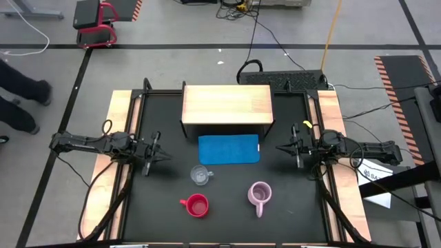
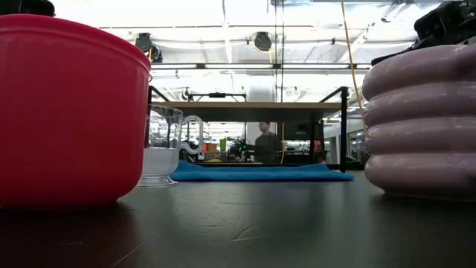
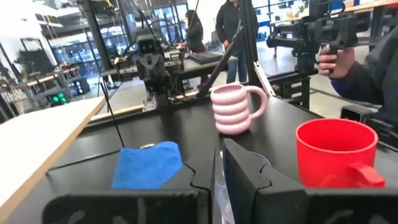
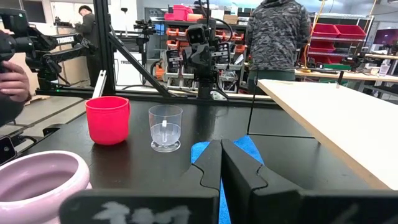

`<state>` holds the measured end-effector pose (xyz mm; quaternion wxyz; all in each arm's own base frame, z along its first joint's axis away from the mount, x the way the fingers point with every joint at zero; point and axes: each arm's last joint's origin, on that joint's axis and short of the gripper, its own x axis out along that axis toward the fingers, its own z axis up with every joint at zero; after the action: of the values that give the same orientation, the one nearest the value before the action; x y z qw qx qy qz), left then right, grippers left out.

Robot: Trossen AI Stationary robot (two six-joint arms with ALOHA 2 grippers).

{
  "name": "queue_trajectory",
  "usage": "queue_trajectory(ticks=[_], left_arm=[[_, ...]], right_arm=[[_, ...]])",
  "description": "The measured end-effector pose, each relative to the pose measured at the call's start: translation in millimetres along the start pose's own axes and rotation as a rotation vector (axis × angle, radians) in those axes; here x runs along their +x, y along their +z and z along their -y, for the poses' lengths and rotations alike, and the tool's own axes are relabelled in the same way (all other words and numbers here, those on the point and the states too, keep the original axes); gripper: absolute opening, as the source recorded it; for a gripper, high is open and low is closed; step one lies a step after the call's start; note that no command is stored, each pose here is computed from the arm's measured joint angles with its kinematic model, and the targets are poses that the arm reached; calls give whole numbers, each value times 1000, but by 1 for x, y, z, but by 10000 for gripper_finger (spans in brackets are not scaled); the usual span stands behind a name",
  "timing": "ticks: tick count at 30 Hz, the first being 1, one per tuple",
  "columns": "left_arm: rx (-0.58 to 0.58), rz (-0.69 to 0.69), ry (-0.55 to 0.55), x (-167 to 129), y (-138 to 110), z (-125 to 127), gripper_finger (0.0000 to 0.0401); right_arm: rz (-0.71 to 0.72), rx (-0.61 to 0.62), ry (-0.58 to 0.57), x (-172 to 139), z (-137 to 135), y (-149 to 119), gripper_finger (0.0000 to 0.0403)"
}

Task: Stack small to large cups/mugs on shelf
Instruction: Put the glass mug on the shelf

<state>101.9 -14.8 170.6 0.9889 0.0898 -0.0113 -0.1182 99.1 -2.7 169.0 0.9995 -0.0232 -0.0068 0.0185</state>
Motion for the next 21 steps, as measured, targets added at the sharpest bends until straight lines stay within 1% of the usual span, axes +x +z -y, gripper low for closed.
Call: queue_trajectory(ticks=[6, 13, 18, 21], left_arm=[[-12, -1, 0, 0, 0, 0, 35], [-17, 20, -4, 0, 2, 0, 35], [29, 24, 1, 0, 2, 0, 35], [21, 25, 2, 0, 2, 0, 35]], right_arm=[[84, 13, -3, 0, 0, 8, 0], [194, 123, 5, -2, 1, 19, 0], [209, 138, 8, -2, 1, 20, 0], [209, 138, 7, -2, 1, 20, 0]])
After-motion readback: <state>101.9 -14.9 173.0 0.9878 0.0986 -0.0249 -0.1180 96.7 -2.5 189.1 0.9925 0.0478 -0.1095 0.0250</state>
